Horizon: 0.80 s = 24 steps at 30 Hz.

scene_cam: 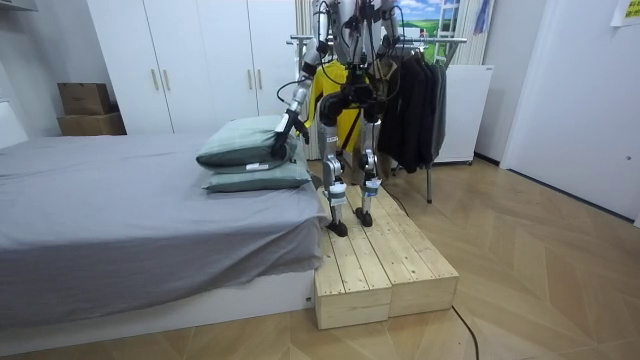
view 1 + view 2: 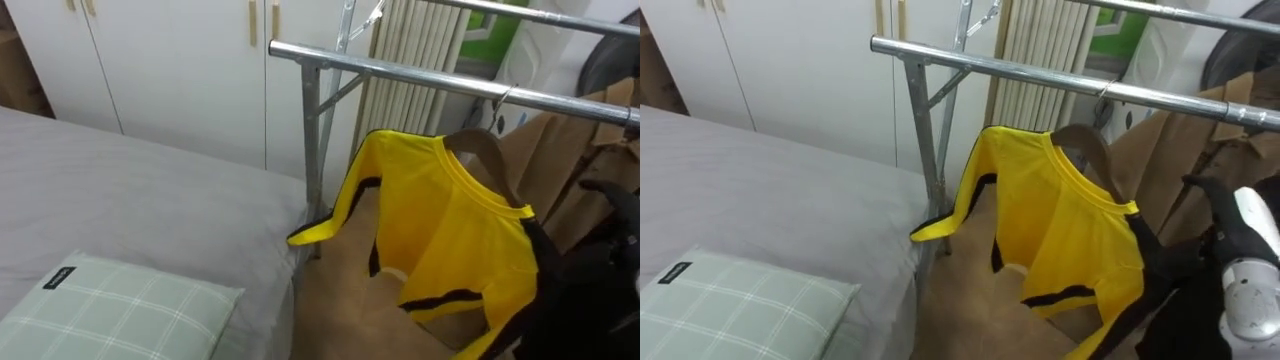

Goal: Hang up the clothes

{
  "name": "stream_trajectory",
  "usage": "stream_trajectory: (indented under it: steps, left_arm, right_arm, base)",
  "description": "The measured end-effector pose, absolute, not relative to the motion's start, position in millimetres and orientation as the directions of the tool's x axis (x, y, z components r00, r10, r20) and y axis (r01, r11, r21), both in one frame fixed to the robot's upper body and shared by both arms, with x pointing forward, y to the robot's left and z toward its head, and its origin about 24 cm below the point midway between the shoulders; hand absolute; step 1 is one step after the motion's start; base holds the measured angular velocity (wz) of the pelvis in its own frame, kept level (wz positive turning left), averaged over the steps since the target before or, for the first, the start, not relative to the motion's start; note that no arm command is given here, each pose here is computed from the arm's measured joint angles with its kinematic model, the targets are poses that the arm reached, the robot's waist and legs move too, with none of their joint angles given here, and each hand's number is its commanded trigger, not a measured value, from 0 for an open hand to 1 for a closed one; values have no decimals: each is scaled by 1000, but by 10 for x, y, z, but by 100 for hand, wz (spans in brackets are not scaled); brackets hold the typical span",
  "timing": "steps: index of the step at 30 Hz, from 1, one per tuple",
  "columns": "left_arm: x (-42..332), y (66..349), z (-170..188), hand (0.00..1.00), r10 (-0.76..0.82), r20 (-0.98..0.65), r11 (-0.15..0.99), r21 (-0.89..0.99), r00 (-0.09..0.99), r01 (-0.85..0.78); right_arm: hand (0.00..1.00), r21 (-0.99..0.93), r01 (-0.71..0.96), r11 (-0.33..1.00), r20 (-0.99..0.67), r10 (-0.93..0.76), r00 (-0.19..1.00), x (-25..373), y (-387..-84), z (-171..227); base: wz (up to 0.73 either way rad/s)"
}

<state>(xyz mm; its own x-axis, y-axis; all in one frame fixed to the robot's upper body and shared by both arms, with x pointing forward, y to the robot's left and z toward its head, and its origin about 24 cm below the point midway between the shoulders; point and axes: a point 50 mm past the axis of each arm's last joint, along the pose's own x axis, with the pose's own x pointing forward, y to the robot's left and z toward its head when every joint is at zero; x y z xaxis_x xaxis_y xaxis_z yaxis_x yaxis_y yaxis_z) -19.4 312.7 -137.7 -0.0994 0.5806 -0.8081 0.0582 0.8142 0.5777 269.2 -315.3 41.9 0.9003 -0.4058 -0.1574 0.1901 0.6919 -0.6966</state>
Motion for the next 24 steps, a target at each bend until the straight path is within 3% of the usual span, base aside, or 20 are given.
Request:
stream_trajectory:
  steps: [10, 18, 24]
  left_arm:
    - [-251, 2959, -1440, 0, 585, -801, 805, 593, -128, -25]
    - [-257, 2825, -1480, 0, 612, -778, 776, 625, -144, -82]
    - [-246, 2736, -1511, 0, 606, -781, 764, 624, -149, -163]
  right_arm:
    - [0, -286, 122, 950, -465, -249, 849, 2023, -2653, -419]
    - [0, -38, 161, 986, -657, -146, 739, 1559, -2291, -1066]
    - [0, -16, 165, 986, -833, -104, 543, 1058, -2201, -1440]
  base:
    - [-11]
    - [0]
    - [0]
